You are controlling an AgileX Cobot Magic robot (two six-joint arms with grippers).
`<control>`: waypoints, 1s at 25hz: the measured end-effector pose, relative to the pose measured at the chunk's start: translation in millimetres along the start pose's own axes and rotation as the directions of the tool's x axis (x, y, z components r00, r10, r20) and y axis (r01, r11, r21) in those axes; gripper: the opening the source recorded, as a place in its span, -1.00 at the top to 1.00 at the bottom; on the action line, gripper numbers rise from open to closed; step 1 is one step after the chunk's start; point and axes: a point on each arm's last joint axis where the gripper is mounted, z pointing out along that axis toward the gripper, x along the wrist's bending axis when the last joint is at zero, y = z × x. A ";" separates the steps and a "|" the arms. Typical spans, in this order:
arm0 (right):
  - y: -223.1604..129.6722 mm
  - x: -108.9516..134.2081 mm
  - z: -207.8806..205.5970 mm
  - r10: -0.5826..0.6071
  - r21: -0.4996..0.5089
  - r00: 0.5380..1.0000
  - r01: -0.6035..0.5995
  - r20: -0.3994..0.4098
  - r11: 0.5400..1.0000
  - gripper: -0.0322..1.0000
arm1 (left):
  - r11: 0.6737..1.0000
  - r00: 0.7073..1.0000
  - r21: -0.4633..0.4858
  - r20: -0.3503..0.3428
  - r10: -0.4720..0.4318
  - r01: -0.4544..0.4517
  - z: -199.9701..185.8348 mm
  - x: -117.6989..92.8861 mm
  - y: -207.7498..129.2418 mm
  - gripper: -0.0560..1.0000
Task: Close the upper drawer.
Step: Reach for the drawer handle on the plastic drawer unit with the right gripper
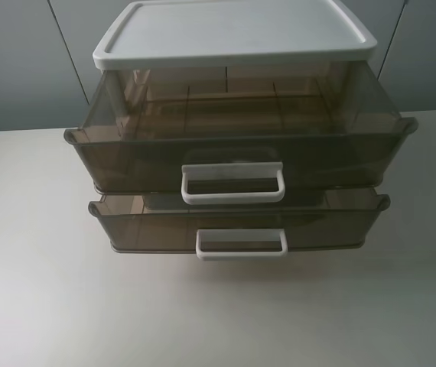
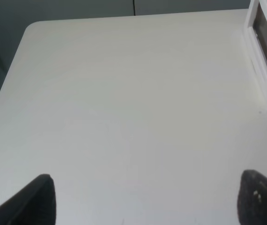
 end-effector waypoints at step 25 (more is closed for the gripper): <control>74.9 63.4 62.9 -0.324 0.205 0.629 0.620 -0.706 0.758 -0.41 | 1.000 1.000 0.000 -0.002 0.001 -0.001 0.0 0.1 0.0 -0.51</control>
